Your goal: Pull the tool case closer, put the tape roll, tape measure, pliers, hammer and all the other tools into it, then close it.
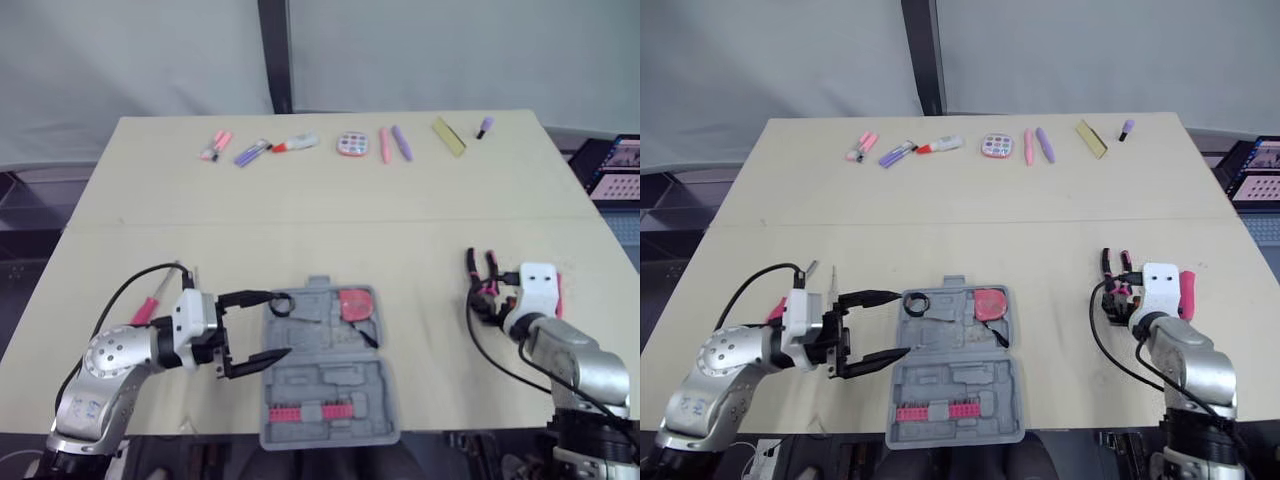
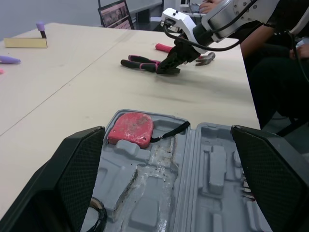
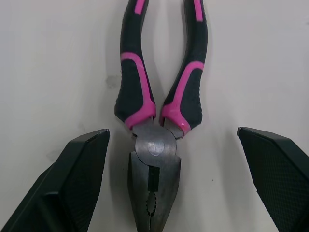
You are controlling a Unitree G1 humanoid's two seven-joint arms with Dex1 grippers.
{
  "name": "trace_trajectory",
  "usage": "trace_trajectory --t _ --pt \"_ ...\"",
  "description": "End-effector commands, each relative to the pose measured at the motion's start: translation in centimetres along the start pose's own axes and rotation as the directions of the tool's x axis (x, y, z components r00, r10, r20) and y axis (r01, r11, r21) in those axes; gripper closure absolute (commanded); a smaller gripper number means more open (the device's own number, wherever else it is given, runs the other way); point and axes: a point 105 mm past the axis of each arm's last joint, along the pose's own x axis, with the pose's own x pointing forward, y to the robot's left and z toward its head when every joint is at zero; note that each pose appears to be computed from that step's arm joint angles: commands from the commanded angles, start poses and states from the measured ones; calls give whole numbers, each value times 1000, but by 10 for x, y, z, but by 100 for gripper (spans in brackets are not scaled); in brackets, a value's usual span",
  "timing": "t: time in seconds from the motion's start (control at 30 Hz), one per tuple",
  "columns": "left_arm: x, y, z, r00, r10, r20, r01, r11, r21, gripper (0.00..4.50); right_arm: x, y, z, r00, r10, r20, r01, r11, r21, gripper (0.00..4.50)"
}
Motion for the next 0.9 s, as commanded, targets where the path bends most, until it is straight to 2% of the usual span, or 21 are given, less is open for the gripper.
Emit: trace_trajectory --t 0.03,0.57,0.67,0.83,0.87,0.9 --pt "1 -2 7 1000 2 15 -2 999 38 0 1 -2 7 999 -16 32 16 1000 -13 2" --pt "1 -1 8 1000 0 13 -1 999 42 0 1 6 -6 1000 2 -11 -2 999 36 2" --pt "1 -1 8 1000 -2 14 1 999 42 0 1 6 -7 1000 -1 -19 2 999 44 84" --pt "1 -1 8 1000 -1 16 0 999 40 0 1 8 -6 1000 5 -18 -4 999 41 337" --pt "1 -1 8 1000 0 17 -1 999 40 0 1 8 -6 1000 6 -19 -5 999 40 356" --pt "1 -1 8 1000 1 17 -1 999 39 0 2 8 -6 1000 7 -19 -6 999 40 355"
